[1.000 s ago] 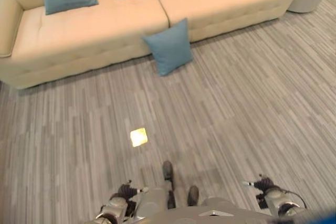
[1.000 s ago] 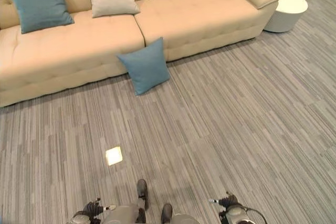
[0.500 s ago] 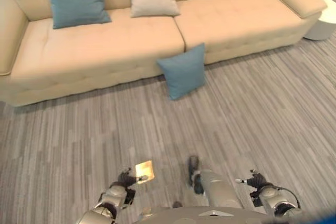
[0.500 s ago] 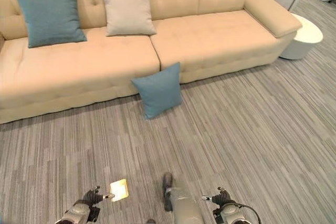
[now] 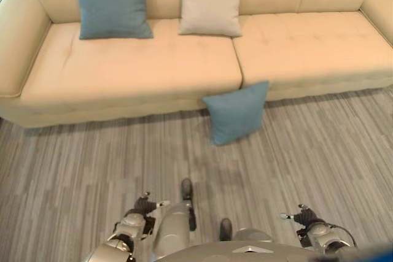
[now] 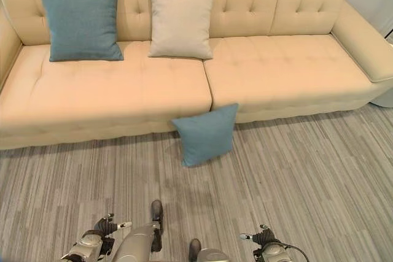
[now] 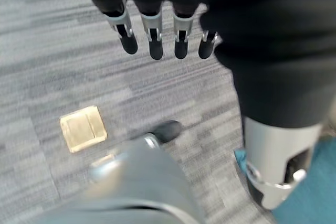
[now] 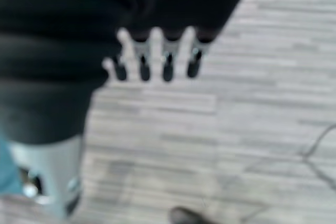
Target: Pick up all the scattered cushions and arrange them neatly on the sofa.
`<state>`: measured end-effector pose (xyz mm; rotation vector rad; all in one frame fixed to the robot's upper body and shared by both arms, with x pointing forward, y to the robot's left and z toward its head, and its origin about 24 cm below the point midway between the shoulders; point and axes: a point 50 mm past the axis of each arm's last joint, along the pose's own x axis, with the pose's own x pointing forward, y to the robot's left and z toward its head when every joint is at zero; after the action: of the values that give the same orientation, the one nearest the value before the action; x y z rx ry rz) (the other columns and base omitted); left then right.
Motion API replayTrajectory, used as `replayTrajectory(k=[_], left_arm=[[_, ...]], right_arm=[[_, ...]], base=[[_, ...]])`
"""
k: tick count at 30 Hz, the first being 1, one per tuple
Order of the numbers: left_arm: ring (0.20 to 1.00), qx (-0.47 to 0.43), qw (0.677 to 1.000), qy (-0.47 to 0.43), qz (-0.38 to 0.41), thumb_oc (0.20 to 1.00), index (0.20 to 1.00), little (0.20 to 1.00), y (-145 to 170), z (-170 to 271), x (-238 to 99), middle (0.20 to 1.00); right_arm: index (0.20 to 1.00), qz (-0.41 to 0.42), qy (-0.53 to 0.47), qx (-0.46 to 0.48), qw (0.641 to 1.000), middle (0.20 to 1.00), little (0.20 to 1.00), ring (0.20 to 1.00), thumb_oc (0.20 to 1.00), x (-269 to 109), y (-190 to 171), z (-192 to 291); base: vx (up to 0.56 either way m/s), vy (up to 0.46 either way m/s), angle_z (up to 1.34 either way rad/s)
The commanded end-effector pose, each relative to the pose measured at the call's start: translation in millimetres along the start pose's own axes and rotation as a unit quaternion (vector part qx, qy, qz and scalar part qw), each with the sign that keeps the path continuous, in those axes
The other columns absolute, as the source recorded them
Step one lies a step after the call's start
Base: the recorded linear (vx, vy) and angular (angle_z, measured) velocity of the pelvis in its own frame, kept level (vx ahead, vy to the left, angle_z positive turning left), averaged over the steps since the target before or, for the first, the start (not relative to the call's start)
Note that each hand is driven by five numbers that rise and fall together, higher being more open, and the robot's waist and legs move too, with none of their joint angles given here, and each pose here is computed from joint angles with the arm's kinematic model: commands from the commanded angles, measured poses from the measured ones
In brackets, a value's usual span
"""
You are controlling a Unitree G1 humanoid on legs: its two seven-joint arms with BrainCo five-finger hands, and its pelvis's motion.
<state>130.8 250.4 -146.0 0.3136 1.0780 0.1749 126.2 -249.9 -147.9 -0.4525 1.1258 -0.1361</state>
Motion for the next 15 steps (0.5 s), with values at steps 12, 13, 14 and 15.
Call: replayTrajectory(k=[12, 13, 14, 15], left_arm=[[1.0, -0.024, 1.0, 0.013, 0.015, 1.0, 1.0, 1.0, 8, -6, 0, 1.0], [1.0, -0.024, 1.0, 0.013, 0.015, 1.0, 1.0, 1.0, 8, -6, 0, 1.0], [1.0, -0.025, 0.999, 0.013, 0.016, 1.0, 1.0, 1.0, 9, -7, 0, 1.0], [1.0, -0.025, 0.999, 0.018, 0.018, 1.0, 1.0, 1.0, 9, -10, -1, 1.0]], right_arm=[[1.0, -0.008, -0.048, -0.022, 0.999, 1.0, 1.0, 1.0, 1.0, 3, -7, 31], [1.0, -0.008, -0.048, -0.022, 0.999, 1.0, 1.0, 1.0, 1.0, 3, -7, 31], [1.0, -0.007, -0.05, -0.024, 0.998, 1.0, 1.0, 1.0, 1.0, 3, -6, 31], [1.0, -0.007, -0.049, -0.025, 0.998, 1.0, 1.0, 1.0, 1.0, 3, -6, 31]], base=[[0.19, 0.106, -0.26], [0.05, -0.096, -0.02], [0.05, -0.102, 0.06], [0.08, -0.18, 0.13]])
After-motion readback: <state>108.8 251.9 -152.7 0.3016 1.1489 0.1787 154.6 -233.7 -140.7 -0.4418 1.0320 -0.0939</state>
